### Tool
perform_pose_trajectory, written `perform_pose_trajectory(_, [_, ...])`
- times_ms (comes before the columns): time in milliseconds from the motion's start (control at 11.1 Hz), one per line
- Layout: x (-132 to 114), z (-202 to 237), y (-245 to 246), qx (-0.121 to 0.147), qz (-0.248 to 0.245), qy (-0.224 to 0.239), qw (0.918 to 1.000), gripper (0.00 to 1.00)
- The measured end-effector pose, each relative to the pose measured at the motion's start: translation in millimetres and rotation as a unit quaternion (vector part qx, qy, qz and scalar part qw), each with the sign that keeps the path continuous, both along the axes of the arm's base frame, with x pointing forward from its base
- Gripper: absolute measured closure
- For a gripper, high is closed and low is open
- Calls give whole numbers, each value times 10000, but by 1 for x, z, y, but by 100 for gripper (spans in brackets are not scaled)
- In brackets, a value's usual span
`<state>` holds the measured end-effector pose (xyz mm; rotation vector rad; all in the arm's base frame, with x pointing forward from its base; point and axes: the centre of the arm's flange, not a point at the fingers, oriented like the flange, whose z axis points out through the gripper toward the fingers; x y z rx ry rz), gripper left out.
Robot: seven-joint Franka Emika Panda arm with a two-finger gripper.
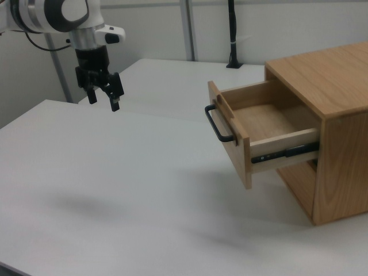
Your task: Open the drawer by sliding it
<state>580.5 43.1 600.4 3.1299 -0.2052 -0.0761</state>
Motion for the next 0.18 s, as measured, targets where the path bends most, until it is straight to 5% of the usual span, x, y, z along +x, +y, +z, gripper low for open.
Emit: perform_pose_trajectory(180, [0, 2, -12, -11, -95, 8, 10000, 0])
